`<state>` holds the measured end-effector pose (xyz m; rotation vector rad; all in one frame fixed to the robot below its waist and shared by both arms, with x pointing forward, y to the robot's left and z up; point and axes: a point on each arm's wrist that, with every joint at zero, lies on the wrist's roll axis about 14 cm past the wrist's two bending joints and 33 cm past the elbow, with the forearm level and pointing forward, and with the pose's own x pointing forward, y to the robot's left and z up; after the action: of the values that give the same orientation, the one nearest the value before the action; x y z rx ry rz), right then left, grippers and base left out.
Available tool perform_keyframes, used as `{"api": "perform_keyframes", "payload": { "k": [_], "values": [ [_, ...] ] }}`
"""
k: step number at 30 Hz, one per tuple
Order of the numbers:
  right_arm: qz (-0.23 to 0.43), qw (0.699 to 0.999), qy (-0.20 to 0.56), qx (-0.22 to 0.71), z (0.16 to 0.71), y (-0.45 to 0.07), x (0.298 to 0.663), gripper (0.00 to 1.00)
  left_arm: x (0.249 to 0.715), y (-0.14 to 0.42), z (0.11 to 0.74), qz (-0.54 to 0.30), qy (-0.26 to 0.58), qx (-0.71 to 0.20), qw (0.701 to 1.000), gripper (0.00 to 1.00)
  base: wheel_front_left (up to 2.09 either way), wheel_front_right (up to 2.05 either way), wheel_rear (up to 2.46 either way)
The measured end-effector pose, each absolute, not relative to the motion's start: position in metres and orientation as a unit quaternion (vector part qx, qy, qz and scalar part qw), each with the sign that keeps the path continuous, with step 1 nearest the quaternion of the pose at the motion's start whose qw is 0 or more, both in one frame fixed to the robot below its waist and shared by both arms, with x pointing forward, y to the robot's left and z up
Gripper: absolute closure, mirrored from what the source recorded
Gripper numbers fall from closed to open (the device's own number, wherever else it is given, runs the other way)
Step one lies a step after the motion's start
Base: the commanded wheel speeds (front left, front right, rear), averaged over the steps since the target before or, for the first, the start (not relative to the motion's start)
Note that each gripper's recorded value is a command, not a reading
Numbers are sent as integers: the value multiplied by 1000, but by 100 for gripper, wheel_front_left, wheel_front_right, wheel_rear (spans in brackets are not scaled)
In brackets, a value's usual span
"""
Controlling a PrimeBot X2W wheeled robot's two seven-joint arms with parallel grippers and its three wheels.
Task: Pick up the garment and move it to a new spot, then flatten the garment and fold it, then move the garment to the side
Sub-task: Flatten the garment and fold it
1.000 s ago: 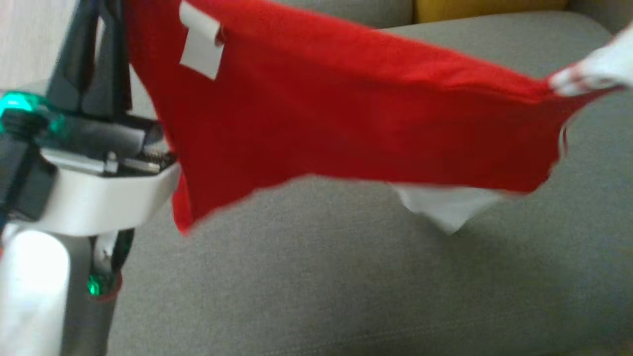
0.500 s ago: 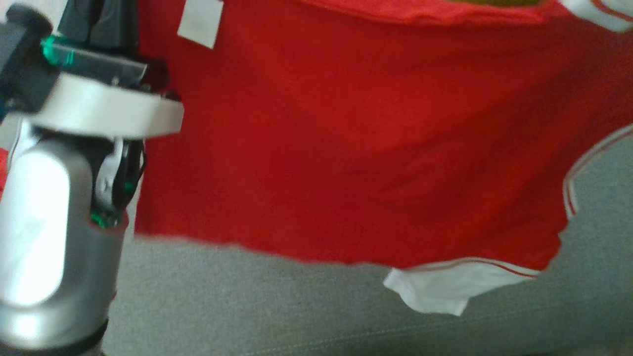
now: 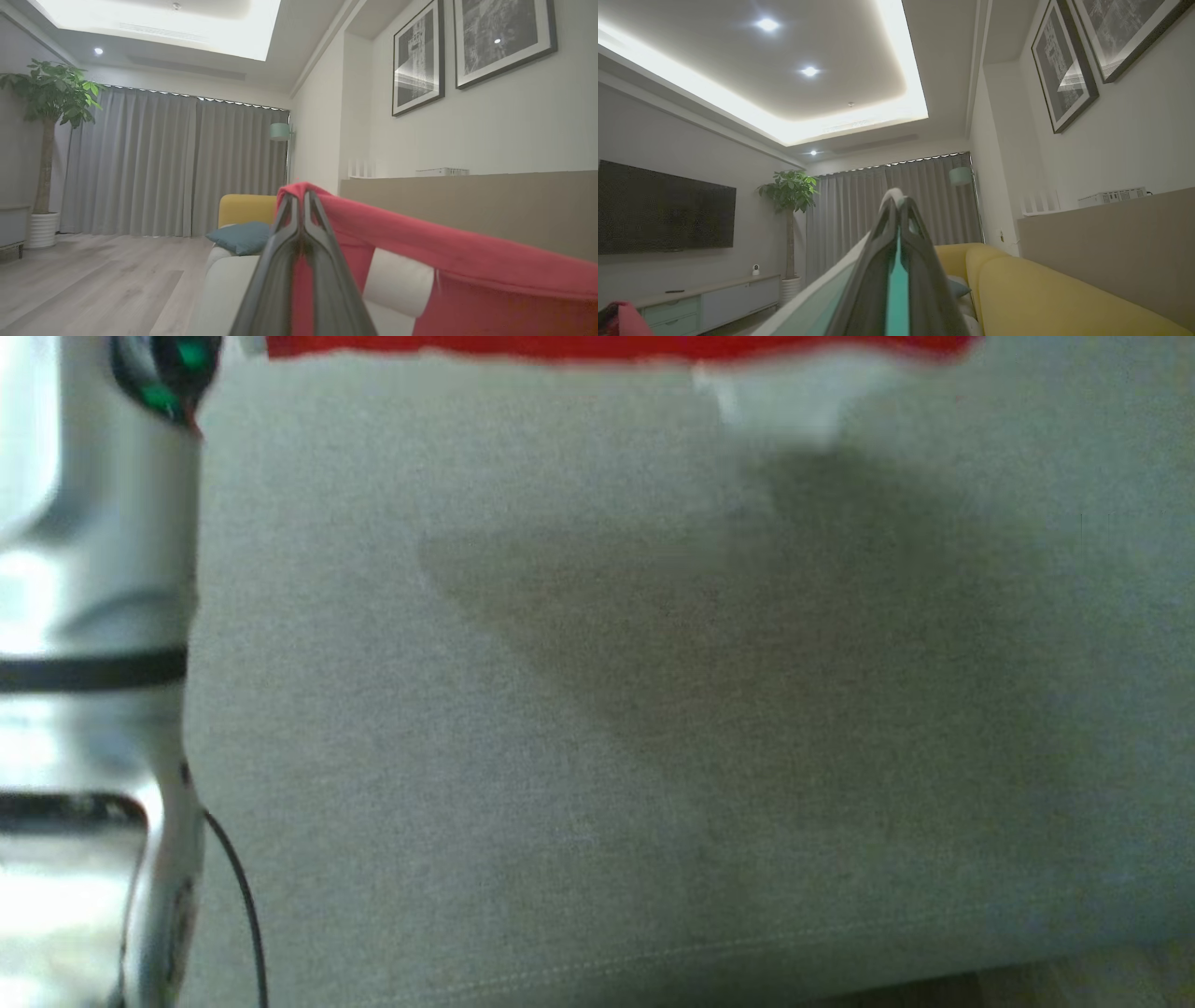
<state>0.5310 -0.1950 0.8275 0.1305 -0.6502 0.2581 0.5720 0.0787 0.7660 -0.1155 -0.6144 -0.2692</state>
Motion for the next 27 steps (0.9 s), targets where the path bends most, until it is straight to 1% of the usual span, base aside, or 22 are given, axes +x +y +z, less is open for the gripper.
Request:
{"api": "perform_keyframes", "payload": {
  "k": [2,4,8,12,15,17,18,19,20,23,27],
  "values": [
    [127,942,-301,78,817,-190,551,100,591,80,754,-125,-279,-59,950,100,0,0,0],
    [127,954,-260,75,789,-184,573,100,610,81,726,-115,-239,-66,962,100,0,0,0],
    [120,976,-150,101,699,-172,610,100,636,79,636,-102,-124,-72,984,100,0,0,0],
    [110,984,-65,127,622,-162,626,100,641,78,550,-89,-20,-95,991,100,0,0,0],
    [100,984,-15,147,573,-160,629,100,634,80,495,-79,44,-109,990,100,0,0,0],
    [96,984,17,151,542,-160,626,100,629,81,469,-75,72,-113,988,100,0,0,0],
    [96,984,17,151,542,-160,626,100,629,81,469,-75,72,-113,988,100,0,0,0],
    [88,982,33,167,522,-161,621,100,625,81,454,-72,88,-115,987,100,0,0,0],
    [89,981,41,167,514,-160,618,100,624,81,449,-70,93,-116,986,100,0,0,0],
    [95,979,45,177,505,-156,612,100,621,83,445,-67,95,-121,986,100,0,0,0],
    [96,972,62,207,485,-157,583,100,601,87,434,-68,104,-116,986,100,0,0,0]
  ]
}}
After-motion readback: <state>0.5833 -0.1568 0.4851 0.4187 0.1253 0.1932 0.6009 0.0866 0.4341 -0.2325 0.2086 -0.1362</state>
